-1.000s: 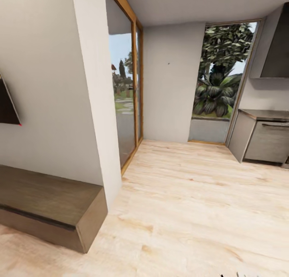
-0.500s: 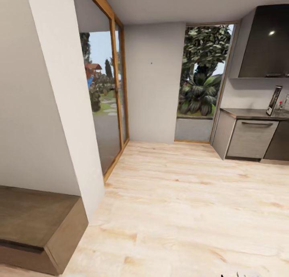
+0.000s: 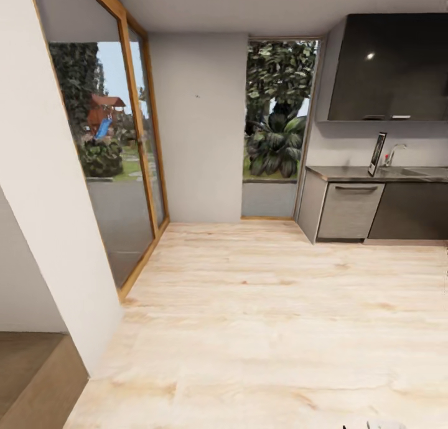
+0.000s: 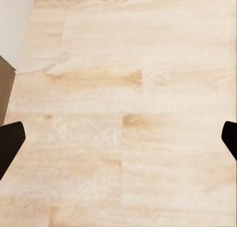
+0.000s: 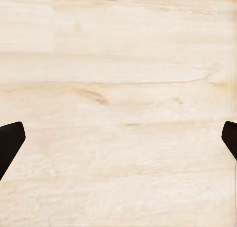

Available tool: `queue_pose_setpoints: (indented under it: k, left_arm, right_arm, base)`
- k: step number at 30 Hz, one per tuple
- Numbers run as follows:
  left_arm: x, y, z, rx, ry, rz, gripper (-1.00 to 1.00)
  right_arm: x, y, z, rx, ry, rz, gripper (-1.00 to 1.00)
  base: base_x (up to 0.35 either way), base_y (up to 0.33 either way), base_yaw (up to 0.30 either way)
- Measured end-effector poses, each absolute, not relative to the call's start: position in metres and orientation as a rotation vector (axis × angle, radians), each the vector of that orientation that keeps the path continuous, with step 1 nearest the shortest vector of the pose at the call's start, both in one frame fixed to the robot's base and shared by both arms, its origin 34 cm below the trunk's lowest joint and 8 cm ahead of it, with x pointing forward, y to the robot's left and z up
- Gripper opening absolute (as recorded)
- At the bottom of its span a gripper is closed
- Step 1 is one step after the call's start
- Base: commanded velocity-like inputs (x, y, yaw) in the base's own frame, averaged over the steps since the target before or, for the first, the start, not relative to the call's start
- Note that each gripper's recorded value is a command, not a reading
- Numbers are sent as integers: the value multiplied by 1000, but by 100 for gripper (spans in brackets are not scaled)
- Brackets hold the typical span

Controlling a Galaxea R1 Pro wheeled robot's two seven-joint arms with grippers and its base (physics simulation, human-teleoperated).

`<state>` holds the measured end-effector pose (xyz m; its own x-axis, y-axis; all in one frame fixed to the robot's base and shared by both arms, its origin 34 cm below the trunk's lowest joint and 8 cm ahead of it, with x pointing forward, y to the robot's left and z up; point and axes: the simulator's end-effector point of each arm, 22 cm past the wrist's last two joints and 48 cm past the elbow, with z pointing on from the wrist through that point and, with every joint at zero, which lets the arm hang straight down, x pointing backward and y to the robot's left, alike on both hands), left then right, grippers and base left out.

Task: Pick up the poster from the kitchen countertop and hang it on one of the wall nails in the kitchen.

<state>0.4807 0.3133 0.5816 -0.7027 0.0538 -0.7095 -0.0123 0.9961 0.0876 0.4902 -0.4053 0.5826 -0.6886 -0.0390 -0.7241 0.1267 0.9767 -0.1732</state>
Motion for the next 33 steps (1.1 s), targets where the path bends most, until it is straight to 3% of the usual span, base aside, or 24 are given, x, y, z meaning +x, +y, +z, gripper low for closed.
queue_pose_setpoints:
  k: [20, 33]
  left_arm:
    - [480, 314, 581, 29, 2350, 112, 100]
    - [480, 314, 581, 29, 2349, 112, 100]
  right_arm:
    - [485, -408, 580, 57, 2325, -272, 100]
    - [485, -408, 580, 60, 2324, -271, 100]
  base:
    - [239, -249, -13]
    - [240, -249, -252]
